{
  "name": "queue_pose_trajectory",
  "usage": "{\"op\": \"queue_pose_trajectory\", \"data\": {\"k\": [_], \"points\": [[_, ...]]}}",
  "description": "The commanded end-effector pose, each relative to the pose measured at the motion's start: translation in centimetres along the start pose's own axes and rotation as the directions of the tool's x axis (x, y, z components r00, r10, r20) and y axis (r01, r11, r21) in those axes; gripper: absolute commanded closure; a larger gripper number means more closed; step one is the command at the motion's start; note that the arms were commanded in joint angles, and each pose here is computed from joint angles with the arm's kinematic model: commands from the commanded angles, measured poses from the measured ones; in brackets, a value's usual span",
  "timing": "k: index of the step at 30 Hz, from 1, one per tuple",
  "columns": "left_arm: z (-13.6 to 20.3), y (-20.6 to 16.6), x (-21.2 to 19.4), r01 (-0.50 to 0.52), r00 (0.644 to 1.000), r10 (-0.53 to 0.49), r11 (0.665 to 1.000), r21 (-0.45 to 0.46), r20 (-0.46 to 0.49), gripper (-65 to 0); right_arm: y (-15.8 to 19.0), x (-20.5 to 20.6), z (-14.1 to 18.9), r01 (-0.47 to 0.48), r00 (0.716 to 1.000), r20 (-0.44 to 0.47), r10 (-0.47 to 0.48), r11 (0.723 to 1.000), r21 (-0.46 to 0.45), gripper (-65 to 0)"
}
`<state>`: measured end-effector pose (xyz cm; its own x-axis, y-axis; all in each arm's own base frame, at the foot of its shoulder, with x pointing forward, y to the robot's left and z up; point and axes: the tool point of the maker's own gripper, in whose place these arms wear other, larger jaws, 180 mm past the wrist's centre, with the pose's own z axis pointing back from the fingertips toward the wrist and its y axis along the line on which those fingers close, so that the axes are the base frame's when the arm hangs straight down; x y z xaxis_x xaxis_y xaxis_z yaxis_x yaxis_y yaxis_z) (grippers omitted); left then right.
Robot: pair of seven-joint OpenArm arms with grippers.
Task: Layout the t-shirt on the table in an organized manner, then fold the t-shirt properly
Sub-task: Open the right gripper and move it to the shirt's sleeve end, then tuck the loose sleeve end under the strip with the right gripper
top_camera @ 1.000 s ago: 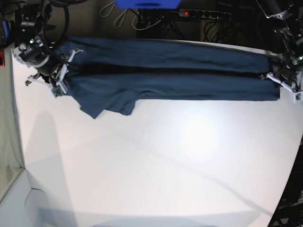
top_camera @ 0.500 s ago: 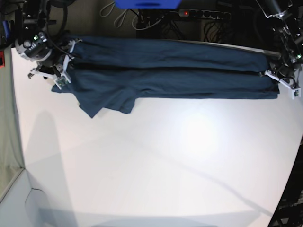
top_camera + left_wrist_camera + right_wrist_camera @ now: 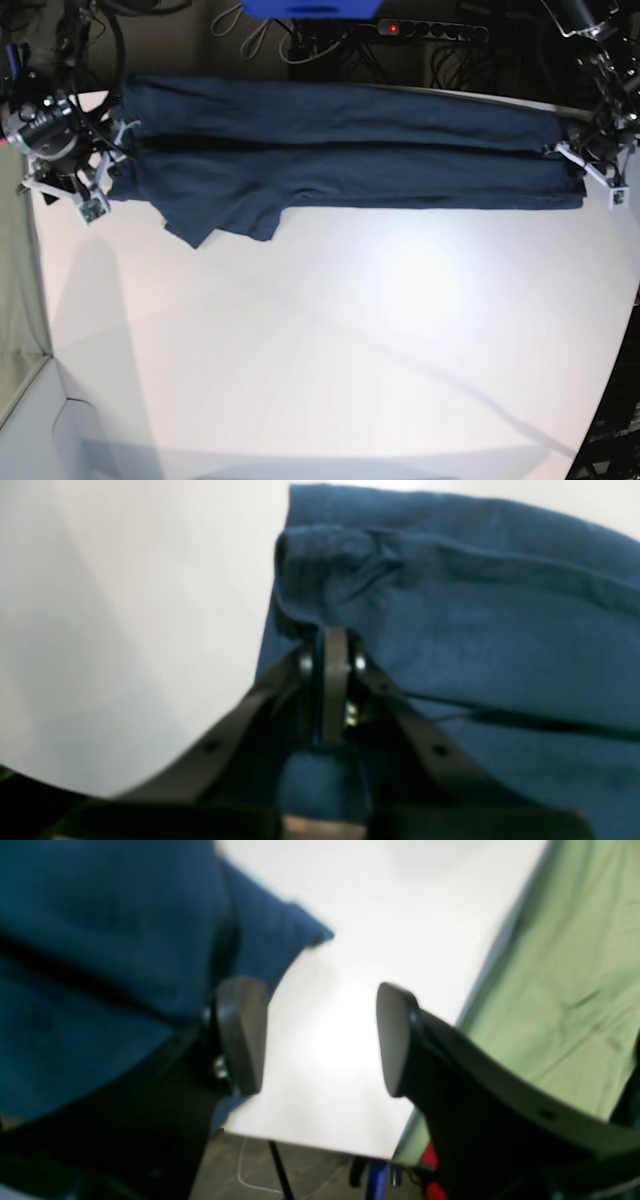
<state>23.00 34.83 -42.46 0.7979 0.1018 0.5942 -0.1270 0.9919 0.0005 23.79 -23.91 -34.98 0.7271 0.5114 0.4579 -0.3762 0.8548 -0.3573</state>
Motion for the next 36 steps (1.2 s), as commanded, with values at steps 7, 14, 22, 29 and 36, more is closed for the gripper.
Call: {"op": "queue_pose_trajectory", "data": {"k": [7,14,22,29,36], "points": [[0.1,0.2,0.1,0.016,1.000,-0.016,1.000,-0.003,-0.007,-0.3,1.6,7.1,-0.4,-0.021,0.994,0.105,0.018,0.999,0.034,-35.5],[-0.5,0.3,-1.6,-0.015,0.999,0.014,1.000,-0.012,-0.051,-0.3,3.7,11.2,-3.5,0.004,0.994,0.104,-0.019,0.990,0.142,-35.5],[-0.4,0.4,-2.3,-0.012,0.998,0.011,1.000,-0.009,-0.064,-0.3,5.4,11.6,-8.6,0.058,0.998,0.013,-0.064,0.959,0.277,-35.5],[-0.3,0.4,-2.4,-0.012,0.998,0.011,1.000,-0.009,-0.065,-0.2,7.1,10.2,-10.3,0.083,0.996,-0.018,-0.082,0.940,0.332,-35.3],[-0.3,0.4,-2.2,-0.010,0.998,0.010,1.000,-0.009,-0.061,-0.2,7.1,8.6,-10.5,0.085,0.996,-0.038,-0.077,0.940,0.329,-19.4]]}}
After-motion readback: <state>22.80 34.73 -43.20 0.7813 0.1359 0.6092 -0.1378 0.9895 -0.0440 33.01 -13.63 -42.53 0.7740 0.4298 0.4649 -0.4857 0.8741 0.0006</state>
